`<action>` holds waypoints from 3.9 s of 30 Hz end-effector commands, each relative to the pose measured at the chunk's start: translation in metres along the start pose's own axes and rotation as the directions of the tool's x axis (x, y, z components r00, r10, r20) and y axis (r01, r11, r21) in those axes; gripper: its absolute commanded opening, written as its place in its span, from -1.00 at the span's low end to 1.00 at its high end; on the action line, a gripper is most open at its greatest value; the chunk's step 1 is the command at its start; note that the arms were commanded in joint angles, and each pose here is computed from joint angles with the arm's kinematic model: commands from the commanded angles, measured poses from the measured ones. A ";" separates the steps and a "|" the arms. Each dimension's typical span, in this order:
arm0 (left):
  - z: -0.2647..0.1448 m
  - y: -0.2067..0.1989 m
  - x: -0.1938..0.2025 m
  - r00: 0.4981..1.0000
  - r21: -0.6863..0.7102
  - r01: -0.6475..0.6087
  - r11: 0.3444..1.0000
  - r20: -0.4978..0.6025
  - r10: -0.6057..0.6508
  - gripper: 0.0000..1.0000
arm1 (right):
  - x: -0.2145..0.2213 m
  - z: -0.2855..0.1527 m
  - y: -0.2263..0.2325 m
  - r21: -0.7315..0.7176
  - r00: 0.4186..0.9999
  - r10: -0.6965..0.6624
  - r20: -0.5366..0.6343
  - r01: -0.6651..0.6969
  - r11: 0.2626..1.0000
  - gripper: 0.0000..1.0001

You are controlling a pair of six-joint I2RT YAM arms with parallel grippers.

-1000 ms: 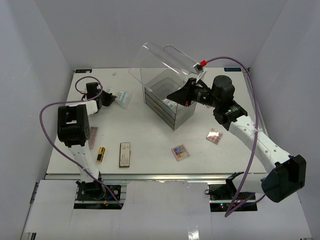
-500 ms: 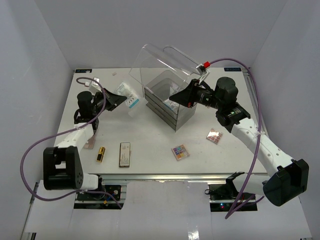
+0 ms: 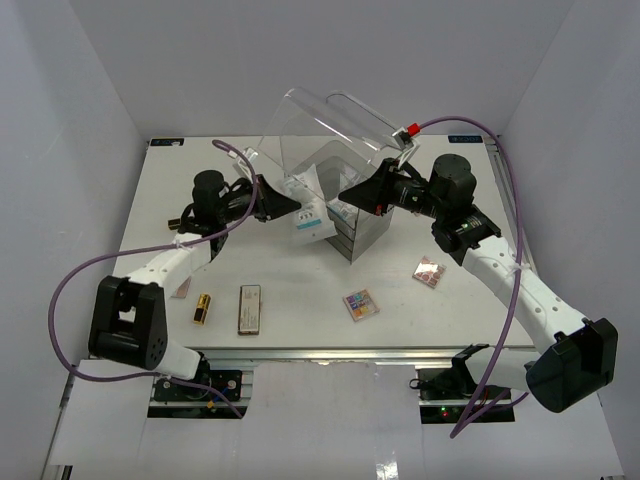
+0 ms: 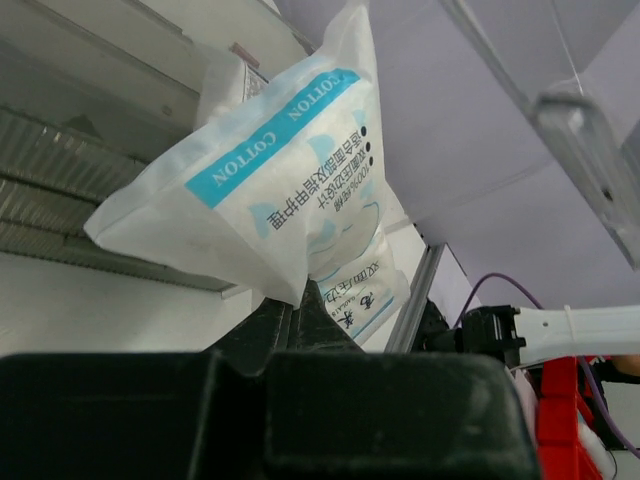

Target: Organize the makeup

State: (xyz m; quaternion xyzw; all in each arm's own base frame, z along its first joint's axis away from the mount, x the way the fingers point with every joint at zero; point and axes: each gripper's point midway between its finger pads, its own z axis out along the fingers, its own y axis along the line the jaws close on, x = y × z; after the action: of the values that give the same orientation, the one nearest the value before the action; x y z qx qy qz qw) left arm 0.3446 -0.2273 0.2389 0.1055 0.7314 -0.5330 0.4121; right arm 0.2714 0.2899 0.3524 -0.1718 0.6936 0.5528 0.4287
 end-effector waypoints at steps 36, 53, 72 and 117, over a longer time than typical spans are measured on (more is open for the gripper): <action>0.126 -0.004 -0.061 0.836 0.021 0.449 0.893 0.343 -0.428 -0.57 | -0.039 -0.011 0.030 -0.071 0.983 -0.120 0.139 0.131 0.989 -0.77; 0.119 -0.008 -0.033 0.856 -0.018 0.455 0.891 0.286 -0.431 0.96 | -0.042 -0.016 0.029 -0.063 0.981 -0.121 0.153 0.131 0.989 -0.77; -0.028 0.021 0.049 0.876 -0.225 0.428 0.875 0.343 -0.341 0.96 | -0.027 -0.016 0.013 -0.031 0.987 -0.117 0.114 0.121 0.992 -0.70; 0.033 -0.042 -0.039 0.857 0.086 0.393 0.916 0.328 -0.398 0.96 | 0.055 -0.085 0.025 -0.257 0.678 -0.725 -0.122 0.684 0.682 0.63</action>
State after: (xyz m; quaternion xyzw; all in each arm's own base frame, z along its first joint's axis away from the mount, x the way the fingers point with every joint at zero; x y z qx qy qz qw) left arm 0.3653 -0.2658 0.2868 -0.1375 0.6519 -0.6281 0.4020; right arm 0.2139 0.2464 0.3305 -0.4301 0.6121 0.4322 0.5036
